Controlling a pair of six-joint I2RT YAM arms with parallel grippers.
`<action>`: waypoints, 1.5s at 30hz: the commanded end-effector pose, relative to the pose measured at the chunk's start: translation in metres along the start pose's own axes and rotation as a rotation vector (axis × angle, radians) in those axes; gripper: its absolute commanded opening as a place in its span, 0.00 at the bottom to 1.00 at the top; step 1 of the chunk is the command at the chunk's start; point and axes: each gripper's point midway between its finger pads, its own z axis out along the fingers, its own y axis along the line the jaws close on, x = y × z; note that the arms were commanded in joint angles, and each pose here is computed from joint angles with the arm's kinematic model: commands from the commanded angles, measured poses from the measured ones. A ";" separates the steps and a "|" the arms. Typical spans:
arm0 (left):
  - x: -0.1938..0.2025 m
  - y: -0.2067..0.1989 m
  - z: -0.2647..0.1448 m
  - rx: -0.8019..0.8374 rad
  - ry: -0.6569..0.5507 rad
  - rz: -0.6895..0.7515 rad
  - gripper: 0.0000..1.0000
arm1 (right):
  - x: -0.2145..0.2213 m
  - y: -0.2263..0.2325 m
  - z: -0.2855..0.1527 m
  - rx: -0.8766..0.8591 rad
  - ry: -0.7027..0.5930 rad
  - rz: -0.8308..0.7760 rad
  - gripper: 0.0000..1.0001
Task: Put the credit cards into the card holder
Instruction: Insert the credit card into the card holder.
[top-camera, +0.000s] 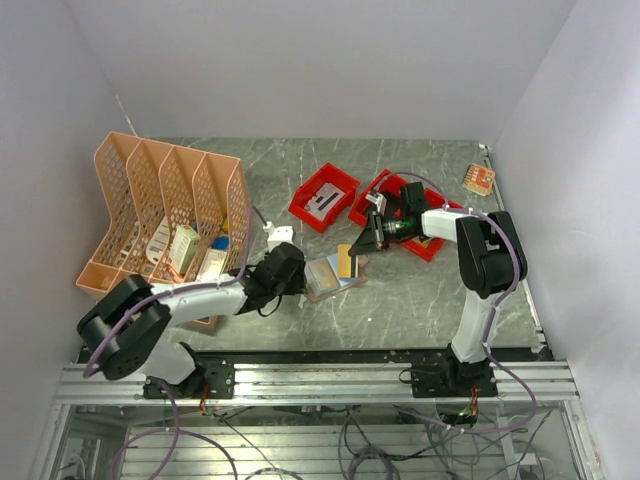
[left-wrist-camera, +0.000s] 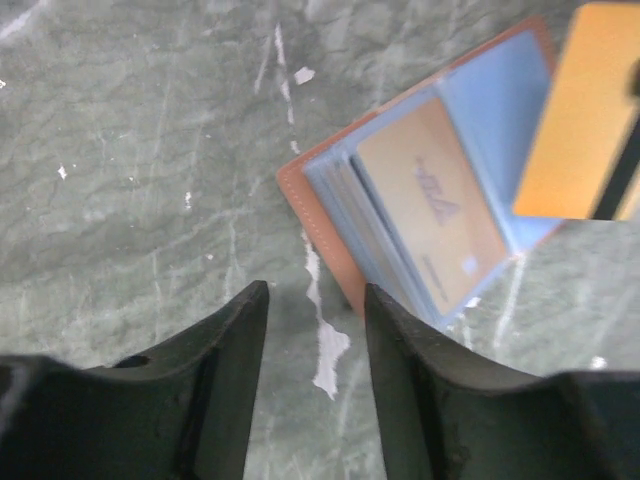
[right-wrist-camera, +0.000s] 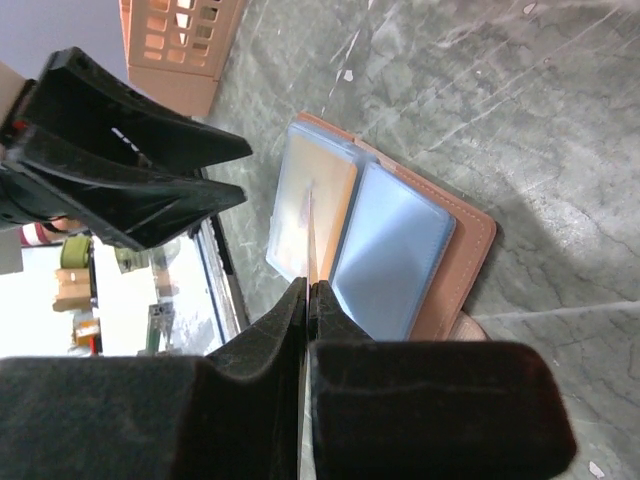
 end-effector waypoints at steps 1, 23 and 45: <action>-0.017 -0.021 -0.016 0.120 -0.060 -0.092 0.60 | 0.002 -0.001 0.002 -0.031 0.020 0.015 0.00; 0.007 -0.019 0.017 0.105 0.045 -0.150 0.58 | 0.018 -0.019 0.016 -0.022 0.078 0.081 0.00; 0.017 -0.003 0.028 0.055 0.109 -0.100 0.49 | 0.024 -0.029 0.026 0.019 0.141 0.061 0.00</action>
